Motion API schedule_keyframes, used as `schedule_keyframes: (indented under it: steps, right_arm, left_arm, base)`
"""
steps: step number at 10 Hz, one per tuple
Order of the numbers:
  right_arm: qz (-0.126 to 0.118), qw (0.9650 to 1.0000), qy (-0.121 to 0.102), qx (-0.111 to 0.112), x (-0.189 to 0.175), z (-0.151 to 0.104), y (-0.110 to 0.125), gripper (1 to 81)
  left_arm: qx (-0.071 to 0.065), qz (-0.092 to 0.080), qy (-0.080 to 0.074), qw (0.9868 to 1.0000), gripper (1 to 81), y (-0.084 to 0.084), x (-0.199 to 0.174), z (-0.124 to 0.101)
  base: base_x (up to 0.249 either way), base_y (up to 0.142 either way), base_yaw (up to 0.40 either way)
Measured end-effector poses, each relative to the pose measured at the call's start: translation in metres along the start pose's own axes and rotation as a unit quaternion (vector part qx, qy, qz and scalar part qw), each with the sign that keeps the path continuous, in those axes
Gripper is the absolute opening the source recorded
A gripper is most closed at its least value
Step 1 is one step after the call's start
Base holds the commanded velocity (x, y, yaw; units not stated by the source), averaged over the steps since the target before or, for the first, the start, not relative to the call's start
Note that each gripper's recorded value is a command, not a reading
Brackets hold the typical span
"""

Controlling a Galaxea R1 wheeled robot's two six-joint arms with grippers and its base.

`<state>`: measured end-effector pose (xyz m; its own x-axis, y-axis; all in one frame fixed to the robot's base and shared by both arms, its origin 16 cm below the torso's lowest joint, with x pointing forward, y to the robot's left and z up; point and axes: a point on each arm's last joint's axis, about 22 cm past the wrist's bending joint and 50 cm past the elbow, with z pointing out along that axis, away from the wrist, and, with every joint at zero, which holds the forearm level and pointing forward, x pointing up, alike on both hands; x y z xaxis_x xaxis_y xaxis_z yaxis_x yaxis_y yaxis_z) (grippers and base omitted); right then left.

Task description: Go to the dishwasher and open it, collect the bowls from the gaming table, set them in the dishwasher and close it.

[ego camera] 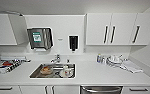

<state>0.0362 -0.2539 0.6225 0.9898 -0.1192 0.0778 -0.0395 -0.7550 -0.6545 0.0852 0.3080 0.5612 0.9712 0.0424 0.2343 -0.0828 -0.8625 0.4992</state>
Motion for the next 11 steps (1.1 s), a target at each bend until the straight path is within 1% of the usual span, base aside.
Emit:
schedule_keyframes:
  steps: [1, 2, 3, 4, 5, 6, 7, 8, 9, 10, 11]
  right_arm:
    - [0.000, 1.0000, 0.002, 0.005, 0.017, -0.011, -0.005, 81.1]
    - [-0.001, 1.0000, 0.004, 0.008, 0.034, -0.020, -0.009, 81.1]
    - [-0.005, 0.9999, 0.010, 0.011, 0.055, -0.031, -0.014, 81.1]
    - [-0.015, 0.9995, 0.025, 0.015, 0.081, -0.039, -0.020, 81.1]
    - [-0.021, 0.9990, 0.035, 0.018, 0.096, -0.043, -0.025, 81.1]
    - [-0.024, 0.9984, 0.045, 0.024, 0.117, -0.047, -0.030, 81.1]
    - [-0.016, 0.9979, 0.056, 0.027, 0.138, -0.050, -0.034, 81.1]
    - [-0.007, 0.9970, 0.071, 0.029, 0.161, -0.053, -0.036, 81.1]
    - [-0.002, 0.9962, 0.081, 0.031, 0.181, -0.056, -0.038, 81.1]
    - [-0.003, 0.9958, 0.086, 0.033, 0.198, -0.059, -0.039, 81.1]
    - [0.000, 0.9960, 0.083, 0.033, 0.211, -0.061, -0.040, 81.1]
  left_arm:
    - [0.002, -0.004, 0.006, 1.0000, 81.1, -0.009, 0.013, -0.019]
    - [0.007, -0.009, 0.008, 0.9999, 81.1, -0.019, 0.026, -0.040]
    - [0.007, -0.011, 0.011, 0.9999, 81.1, -0.022, 0.040, -0.057]
    - [0.001, -0.007, 0.027, 0.9996, 81.1, -0.018, 0.064, -0.069]
    - [-0.003, -0.003, 0.038, 0.9993, 81.1, -0.014, 0.080, -0.076]
    - [-0.012, 0.004, 0.055, 0.9984, 81.1, -0.007, 0.108, -0.089]
    - [-0.021, 0.014, 0.073, 0.9970, 81.1, 0.002, 0.133, -0.099]
    - [-0.030, 0.028, 0.097, 0.9945, 81.1, 0.012, 0.166, -0.106]
    - [-0.042, 0.041, 0.110, 0.9922, 81.1, 0.023, 0.193, -0.105]
    - [-0.052, 0.056, 0.108, 0.9912, 81.1, 0.035, 0.212, -0.102]
    - [-0.060, 0.066, 0.102, 0.9908, 81.1, 0.044, 0.226, -0.100]
  base:
    - [0.000, 0.000, 0.000]
    - [0.000, 0.000, 0.000]
    - [0.000, 0.000, 0.000]
    - [0.000, 0.000, 0.000]
    - [0.000, 0.000, 0.000]
    - [0.000, 0.000, 0.000]
    - [0.000, 0.000, 0.000]
    - [0.000, 0.000, 0.000]
    - [0.000, 0.000, 0.000]
    - [0.000, 0.000, 0.000]
    - [0.000, 0.000, 0.000]
